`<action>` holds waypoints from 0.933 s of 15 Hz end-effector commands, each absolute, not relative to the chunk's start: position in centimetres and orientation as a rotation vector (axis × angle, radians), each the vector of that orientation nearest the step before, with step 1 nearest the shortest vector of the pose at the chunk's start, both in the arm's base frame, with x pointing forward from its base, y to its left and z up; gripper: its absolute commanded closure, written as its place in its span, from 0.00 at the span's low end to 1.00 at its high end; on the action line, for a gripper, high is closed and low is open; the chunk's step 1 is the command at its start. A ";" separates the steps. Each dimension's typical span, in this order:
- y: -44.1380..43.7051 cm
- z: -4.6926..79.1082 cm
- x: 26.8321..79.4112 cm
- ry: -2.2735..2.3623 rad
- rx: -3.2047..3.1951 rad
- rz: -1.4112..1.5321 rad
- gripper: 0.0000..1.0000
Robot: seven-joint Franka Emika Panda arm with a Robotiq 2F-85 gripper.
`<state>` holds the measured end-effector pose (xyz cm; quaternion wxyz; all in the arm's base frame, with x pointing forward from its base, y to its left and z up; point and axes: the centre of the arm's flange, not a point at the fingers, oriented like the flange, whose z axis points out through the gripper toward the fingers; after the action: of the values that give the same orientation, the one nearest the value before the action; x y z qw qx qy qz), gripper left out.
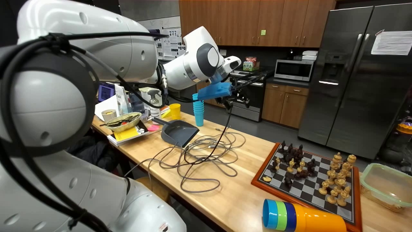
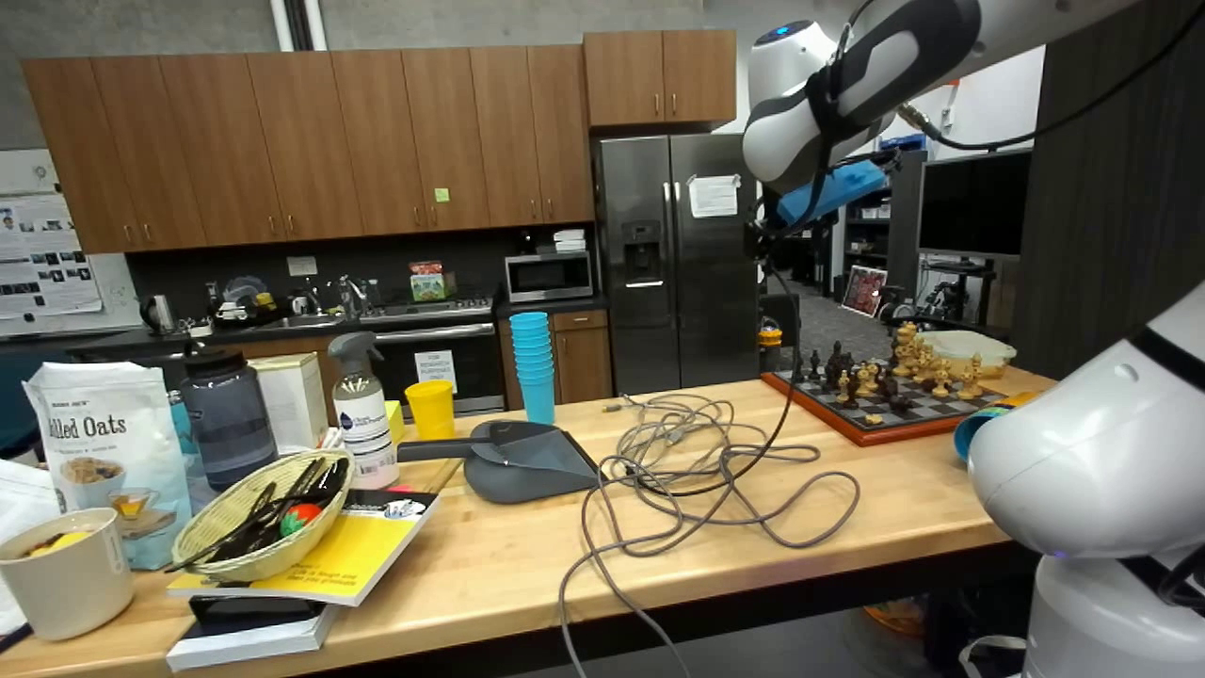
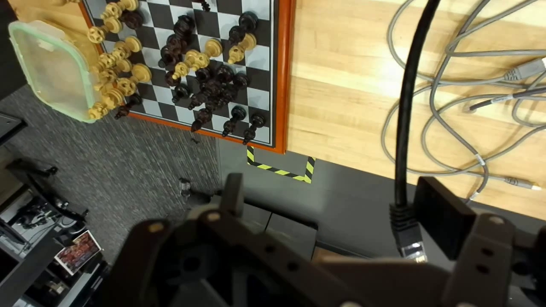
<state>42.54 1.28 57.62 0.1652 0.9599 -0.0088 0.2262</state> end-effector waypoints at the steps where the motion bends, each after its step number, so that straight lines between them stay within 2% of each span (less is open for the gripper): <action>1: 0.8 56.7 42.2 -0.004 2.751 0.649 0.00; 9: 2.7 52.9 41.7 0.431 3.033 0.406 0.00; 14: 3.6 49.0 39.7 0.663 3.089 0.135 0.00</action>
<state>40.91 3.60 50.56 0.0145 0.9819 0.1686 0.0855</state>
